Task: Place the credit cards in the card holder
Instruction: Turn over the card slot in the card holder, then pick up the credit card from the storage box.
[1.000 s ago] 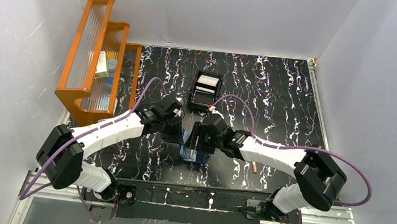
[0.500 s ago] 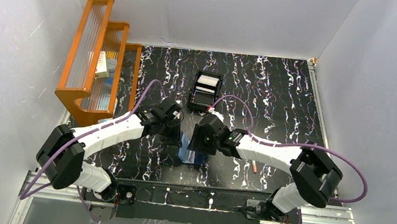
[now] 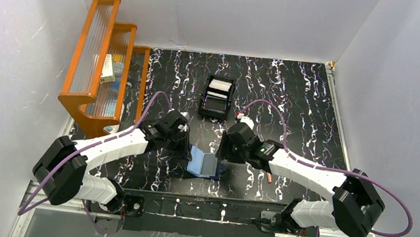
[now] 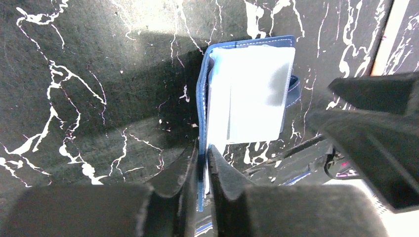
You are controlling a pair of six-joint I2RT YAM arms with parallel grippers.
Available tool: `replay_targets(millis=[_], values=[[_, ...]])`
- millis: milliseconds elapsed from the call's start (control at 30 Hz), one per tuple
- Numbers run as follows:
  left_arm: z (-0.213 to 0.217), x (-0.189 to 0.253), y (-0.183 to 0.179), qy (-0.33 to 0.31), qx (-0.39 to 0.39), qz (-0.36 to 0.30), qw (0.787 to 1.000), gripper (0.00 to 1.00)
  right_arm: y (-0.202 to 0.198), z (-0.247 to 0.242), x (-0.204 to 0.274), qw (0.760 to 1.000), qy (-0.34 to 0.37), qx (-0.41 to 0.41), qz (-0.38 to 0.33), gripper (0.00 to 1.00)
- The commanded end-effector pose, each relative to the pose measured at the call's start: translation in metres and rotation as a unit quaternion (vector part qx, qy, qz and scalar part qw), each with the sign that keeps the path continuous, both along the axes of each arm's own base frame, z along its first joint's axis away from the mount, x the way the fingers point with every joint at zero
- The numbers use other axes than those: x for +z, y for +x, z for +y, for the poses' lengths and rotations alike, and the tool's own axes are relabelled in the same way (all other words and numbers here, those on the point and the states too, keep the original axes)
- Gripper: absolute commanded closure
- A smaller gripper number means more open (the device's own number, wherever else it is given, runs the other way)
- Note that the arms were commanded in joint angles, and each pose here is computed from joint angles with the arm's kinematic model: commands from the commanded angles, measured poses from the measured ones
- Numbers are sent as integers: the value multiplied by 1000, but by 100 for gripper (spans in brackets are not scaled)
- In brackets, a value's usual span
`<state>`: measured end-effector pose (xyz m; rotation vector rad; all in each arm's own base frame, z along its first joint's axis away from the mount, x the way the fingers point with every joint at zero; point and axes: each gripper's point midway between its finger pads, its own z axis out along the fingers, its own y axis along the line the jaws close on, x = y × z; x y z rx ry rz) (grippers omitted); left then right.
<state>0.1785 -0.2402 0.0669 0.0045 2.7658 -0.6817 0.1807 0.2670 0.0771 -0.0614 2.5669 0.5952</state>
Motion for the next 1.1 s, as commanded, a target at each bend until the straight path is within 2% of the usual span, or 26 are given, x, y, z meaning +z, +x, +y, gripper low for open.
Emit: replay_targets(millis=[0,100,233,500,733,1067], values=[[-1,7,-2,-19,-5,-16,1000,83,40,-8,34,998,2,15,-67,40],[3,3,-3,-13,-6,-23,1000,78,72,-12,54,995,-4,20,-98,39],[3,1,-2,-18,-15,-36,999,73,116,-22,73,988,-47,42,-138,39],[1,-2,-3,-25,-31,-44,998,71,196,-12,112,949,-98,139,-264,37],[1,-1,-6,-40,-38,-55,997,69,241,8,96,883,-177,265,-344,37],[0,2,-6,-52,-43,-68,995,69,289,37,67,834,-230,354,-356,39]])
